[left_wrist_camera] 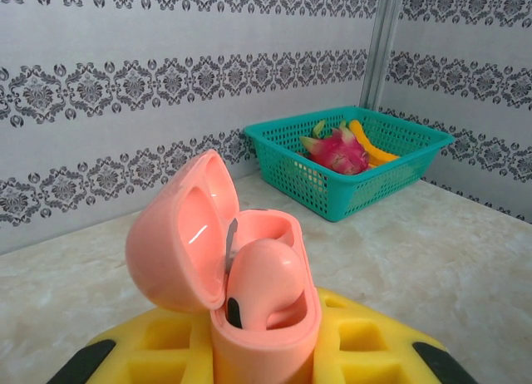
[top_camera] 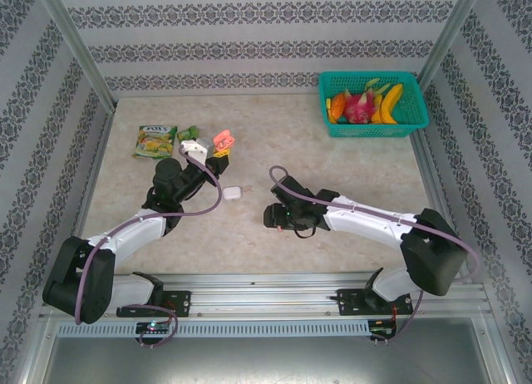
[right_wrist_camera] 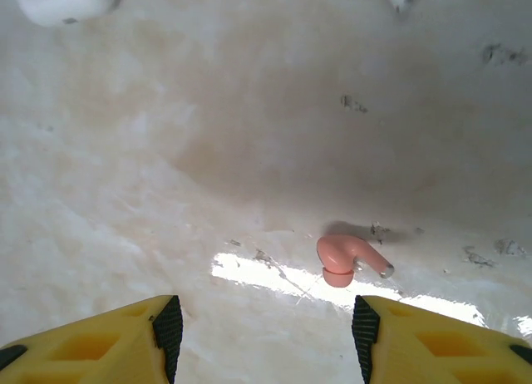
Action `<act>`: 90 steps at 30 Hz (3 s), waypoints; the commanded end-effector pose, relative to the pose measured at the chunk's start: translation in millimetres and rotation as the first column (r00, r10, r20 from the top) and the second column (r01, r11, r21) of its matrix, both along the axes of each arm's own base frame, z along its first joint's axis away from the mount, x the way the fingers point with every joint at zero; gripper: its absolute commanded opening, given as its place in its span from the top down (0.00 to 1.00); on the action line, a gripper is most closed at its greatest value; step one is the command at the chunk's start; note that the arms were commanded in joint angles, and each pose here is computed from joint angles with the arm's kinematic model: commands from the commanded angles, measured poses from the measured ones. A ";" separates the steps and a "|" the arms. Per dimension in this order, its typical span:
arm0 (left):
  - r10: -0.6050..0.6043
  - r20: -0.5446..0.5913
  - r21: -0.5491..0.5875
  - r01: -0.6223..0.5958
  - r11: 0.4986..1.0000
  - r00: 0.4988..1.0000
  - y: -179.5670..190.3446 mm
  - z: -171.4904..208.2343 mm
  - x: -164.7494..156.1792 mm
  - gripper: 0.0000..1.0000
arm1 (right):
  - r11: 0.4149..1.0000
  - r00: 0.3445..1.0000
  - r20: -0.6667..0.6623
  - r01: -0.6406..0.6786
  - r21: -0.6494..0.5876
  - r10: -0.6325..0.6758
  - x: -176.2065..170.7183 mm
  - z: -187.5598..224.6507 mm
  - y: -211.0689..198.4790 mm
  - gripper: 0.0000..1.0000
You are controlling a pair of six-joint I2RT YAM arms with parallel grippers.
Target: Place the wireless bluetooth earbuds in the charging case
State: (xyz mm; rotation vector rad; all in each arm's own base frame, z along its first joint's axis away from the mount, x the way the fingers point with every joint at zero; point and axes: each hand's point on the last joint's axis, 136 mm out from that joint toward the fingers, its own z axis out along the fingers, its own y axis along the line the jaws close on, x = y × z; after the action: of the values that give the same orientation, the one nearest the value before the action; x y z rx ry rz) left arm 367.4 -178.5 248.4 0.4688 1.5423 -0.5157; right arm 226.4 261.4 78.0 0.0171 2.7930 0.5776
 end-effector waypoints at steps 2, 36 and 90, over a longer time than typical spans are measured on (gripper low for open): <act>-0.003 0.019 -0.017 0.003 1.000 1.000 -1.7 3.1 -4.2 1.00 | 0.999 1.000 0.000 0.030 -0.037 -0.030 1.2 -9.3 -21.4 0.42; 0.042 0.045 0.012 -0.043 0.999 0.998 7.8 6.8 -7.3 1.00 | 0.986 0.985 -0.101 -0.147 -0.079 0.139 -9.2 -57.8 6.8 0.42; 0.181 0.058 -0.077 -0.177 0.981 0.982 39.8 4.1 12.7 1.00 | 0.896 0.960 -0.179 0.119 -0.427 -0.214 -20.5 -68.0 6.2 0.54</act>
State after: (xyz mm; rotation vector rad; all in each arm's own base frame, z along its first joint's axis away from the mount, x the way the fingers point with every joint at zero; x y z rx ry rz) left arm 379.5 -142.3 242.6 0.3099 1.5341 -0.3951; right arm 209.6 268.4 12.6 0.2232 3.0243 -0.0309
